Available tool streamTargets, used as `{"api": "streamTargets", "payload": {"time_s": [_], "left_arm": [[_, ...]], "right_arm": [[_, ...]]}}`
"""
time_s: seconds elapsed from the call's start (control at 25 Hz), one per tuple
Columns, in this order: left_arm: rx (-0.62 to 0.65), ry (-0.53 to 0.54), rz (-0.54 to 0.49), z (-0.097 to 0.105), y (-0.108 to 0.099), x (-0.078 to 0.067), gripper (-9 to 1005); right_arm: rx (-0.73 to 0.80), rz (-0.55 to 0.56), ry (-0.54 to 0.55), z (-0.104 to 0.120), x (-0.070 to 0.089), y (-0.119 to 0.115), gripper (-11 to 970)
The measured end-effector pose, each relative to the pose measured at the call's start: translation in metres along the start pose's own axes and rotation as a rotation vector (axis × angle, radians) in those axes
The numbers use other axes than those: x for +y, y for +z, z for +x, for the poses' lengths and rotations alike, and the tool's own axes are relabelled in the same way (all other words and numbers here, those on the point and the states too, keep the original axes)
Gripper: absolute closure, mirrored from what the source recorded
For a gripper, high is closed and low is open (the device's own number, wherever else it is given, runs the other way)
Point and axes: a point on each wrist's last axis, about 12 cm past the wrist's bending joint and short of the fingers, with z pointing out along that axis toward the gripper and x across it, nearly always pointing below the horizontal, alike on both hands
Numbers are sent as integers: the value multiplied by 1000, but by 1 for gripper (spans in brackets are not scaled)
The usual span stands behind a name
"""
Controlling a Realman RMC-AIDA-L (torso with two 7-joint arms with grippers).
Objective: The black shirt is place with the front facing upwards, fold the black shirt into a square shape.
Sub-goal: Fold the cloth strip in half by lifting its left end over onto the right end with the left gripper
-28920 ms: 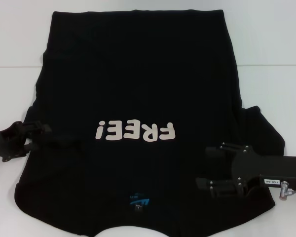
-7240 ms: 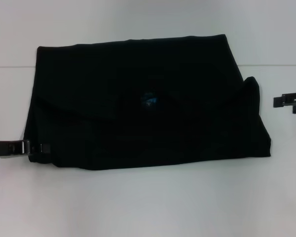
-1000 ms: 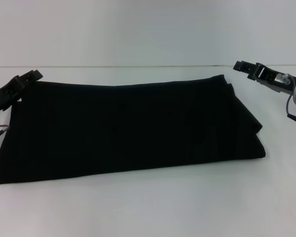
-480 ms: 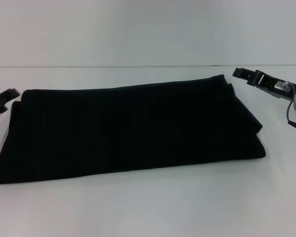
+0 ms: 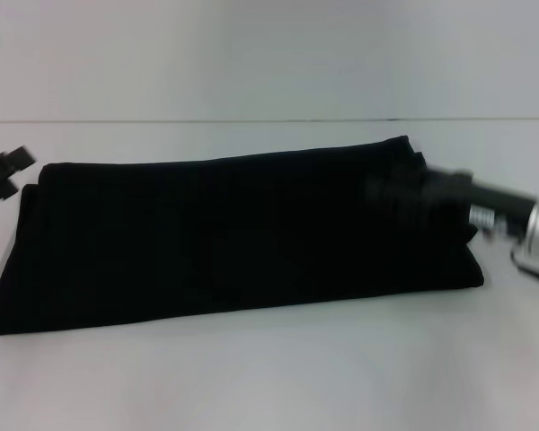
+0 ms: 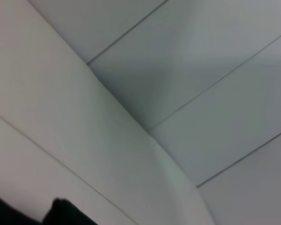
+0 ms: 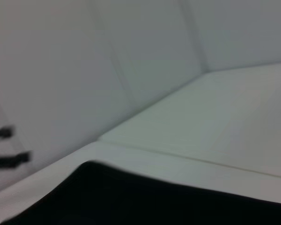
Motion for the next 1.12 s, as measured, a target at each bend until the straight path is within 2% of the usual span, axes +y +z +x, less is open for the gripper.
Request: {"api": "streamTargets", "payload": {"time_s": [0.04, 0.16, 0.28, 0.48, 0.52, 1.12], "left_arm": [[2, -77, 39, 5, -22, 1, 238], [24, -143, 45, 10, -40, 3, 171], [94, -198, 33, 17, -55, 3, 104], [183, -272, -53, 28, -74, 10, 77], [193, -282, -72, 29, -78, 12, 77], [247, -421, -235, 37, -83, 26, 78]], "right_arm": [[7, -45, -73, 6, 6, -3, 276], [11, -118, -202, 24, 19, -12, 263], [2, -162, -271, 40, 29, -18, 250], [9, -210, -317, 56, 40, -20, 30], [10, -215, -319, 59, 42, -20, 31], [26, -196, -319, 68, 45, -16, 35]]}}
